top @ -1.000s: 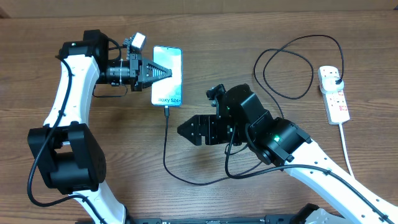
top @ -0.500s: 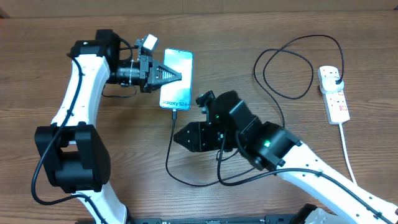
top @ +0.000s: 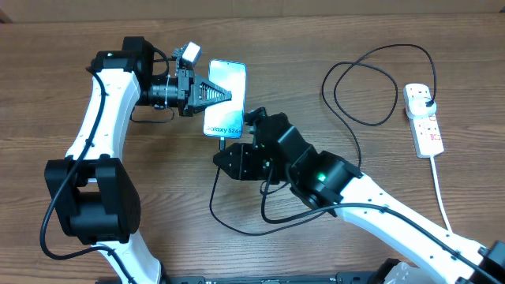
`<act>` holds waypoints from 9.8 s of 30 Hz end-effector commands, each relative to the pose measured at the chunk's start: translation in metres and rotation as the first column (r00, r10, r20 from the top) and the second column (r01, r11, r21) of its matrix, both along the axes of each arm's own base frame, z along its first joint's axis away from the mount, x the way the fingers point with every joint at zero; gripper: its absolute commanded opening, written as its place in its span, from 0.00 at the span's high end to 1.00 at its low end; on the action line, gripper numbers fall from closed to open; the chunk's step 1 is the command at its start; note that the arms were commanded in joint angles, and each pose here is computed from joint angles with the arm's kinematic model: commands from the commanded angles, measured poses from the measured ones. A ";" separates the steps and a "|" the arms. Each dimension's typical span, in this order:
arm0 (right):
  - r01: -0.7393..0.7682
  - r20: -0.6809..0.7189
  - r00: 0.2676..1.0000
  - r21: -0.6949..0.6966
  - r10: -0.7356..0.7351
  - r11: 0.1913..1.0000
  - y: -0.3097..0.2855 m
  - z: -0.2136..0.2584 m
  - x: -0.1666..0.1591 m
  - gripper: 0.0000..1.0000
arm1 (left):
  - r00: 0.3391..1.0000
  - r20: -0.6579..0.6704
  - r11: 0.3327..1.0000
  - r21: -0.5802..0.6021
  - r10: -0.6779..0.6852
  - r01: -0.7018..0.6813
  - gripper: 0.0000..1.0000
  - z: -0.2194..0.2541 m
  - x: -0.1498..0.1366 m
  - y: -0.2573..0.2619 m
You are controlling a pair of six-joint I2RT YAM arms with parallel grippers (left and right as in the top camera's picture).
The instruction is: Plug charger to phone and switch on socket
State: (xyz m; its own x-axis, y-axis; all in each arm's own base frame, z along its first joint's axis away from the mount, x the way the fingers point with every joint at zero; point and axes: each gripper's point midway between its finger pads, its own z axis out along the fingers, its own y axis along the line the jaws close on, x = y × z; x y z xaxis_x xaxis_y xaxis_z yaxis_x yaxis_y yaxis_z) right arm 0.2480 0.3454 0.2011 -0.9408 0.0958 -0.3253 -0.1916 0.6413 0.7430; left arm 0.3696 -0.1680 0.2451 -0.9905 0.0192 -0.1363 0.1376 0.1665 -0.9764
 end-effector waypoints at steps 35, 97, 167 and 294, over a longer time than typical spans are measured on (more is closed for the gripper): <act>0.005 0.097 0.995 0.101 -0.015 0.995 -0.013 0.028 0.044 0.94 | 0.992 0.118 0.999 -0.003 -0.045 0.046 0.96 0.008 -0.015 -0.004; -0.097 -0.078 0.992 -0.001 0.097 0.995 -0.085 -0.042 0.045 0.96 | 0.982 0.177 0.839 0.522 0.072 -0.155 0.00 -0.076 0.035 0.079; -0.135 -0.241 0.968 -0.260 0.071 0.956 -0.075 -0.178 0.027 0.90 | 0.983 0.174 0.715 0.680 0.062 -0.165 0.00 -0.099 0.036 0.103; 0.117 -0.236 0.941 -0.445 -0.242 0.888 -0.160 -0.123 0.041 0.00 | 0.983 0.174 0.715 0.680 0.062 -0.165 0.00 -0.099 0.036 0.103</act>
State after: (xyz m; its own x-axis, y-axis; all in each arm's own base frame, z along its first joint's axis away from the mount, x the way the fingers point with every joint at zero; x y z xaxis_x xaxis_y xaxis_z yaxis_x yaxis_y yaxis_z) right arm 0.2771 0.2076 0.0770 -0.9896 0.1311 -0.0598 0.0876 0.8769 0.4726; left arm 0.4054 -0.0621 0.1385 -0.9702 0.0432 -0.2382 0.1748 0.8059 -0.5657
